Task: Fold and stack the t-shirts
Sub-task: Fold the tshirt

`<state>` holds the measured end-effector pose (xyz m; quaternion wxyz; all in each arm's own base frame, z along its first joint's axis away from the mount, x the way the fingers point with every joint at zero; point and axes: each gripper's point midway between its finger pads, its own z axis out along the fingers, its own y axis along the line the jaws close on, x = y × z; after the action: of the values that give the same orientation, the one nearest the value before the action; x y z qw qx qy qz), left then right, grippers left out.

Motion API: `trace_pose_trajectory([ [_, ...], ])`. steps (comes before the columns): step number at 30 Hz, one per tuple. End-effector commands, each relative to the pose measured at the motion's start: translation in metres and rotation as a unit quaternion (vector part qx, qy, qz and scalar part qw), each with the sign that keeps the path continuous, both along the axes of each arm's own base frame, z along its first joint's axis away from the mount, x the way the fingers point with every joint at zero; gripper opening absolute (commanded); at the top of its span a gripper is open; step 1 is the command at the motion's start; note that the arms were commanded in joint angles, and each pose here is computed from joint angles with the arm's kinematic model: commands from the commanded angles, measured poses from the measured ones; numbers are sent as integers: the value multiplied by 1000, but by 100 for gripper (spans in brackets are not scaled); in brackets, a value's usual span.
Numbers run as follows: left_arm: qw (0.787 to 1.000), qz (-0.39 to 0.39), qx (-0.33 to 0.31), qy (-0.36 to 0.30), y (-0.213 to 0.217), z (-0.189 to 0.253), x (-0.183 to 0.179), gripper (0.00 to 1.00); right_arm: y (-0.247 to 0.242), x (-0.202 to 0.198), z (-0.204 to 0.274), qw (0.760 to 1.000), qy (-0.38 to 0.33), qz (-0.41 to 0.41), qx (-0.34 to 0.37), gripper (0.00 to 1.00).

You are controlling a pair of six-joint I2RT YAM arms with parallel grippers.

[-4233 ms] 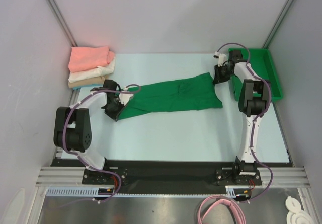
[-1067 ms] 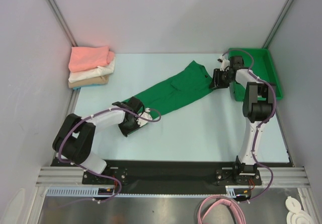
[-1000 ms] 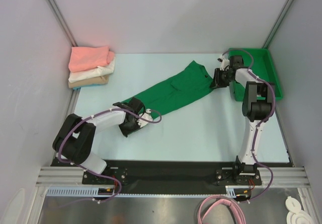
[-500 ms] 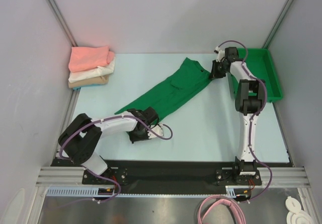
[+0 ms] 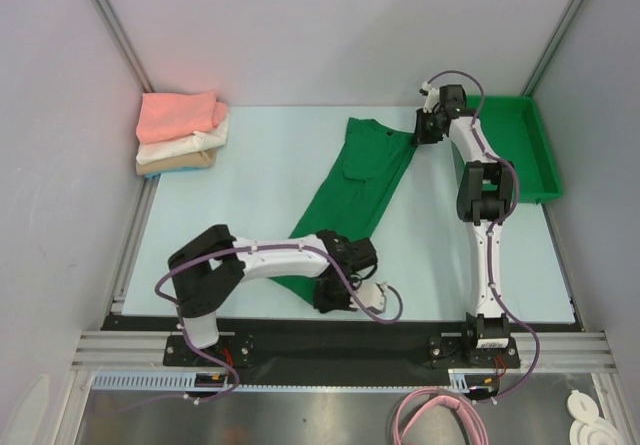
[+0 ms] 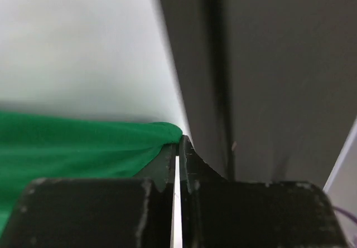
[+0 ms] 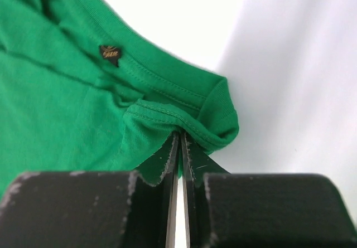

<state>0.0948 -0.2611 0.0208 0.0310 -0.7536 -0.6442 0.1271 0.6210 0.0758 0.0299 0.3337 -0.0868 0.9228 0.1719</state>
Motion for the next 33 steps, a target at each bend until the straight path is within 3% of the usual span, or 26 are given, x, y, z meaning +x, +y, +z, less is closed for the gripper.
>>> trace_pose_trajectory([
  [1,993,-56,-47,90,-42,22,-47,0,1,14,0,999,-23,-7,-24,9],
  [9,983,-79,-88,139,-109,39,-61,1,10,16,1,999,-29,3,-25,9],
  [11,983,-77,-96,137,-120,46,-58,9,10,15,-1,999,-26,4,-22,10],
  [13,983,-73,-116,121,-135,56,-51,28,11,13,1,999,-25,8,-21,11],
  [15,983,-71,-148,86,-147,79,-39,35,12,12,16,999,-32,11,-17,21],
  [16,982,-69,-162,73,-151,90,-34,37,10,11,24,999,-38,9,-17,33],
  [17,980,-60,-180,59,-156,103,-26,40,4,7,25,999,-33,4,-17,39],
  [18,975,-40,-217,33,-160,130,-7,50,1,5,53,998,-54,-2,-16,43],
  [20,965,14,-261,-1,-168,157,26,56,-11,-5,61,998,-57,-19,-5,49],
  [21,953,61,-295,-31,-166,177,66,60,-11,-8,104,995,-96,-20,1,50],
  [22,946,111,-302,-40,-161,184,90,61,-9,-15,116,994,-102,-22,10,50],
  [23,937,153,-309,-47,-155,190,116,61,-22,-24,120,994,-99,-28,22,53],
  [24,921,221,-316,-58,-138,194,168,60,-27,-42,112,996,-81,-31,28,53],
  [26,896,312,-317,-21,-118,191,212,59,-22,-71,150,994,-100,-12,36,53],
  [27,877,366,-312,-13,-97,180,255,56,-20,-96,134,997,-68,-5,37,53],
  [28,864,394,-312,5,-88,175,272,54,-14,-112,165,995,-93,11,44,53],
  [33,814,466,-345,20,-53,136,361,52,2,-186,174,992,-95,57,68,53],
])
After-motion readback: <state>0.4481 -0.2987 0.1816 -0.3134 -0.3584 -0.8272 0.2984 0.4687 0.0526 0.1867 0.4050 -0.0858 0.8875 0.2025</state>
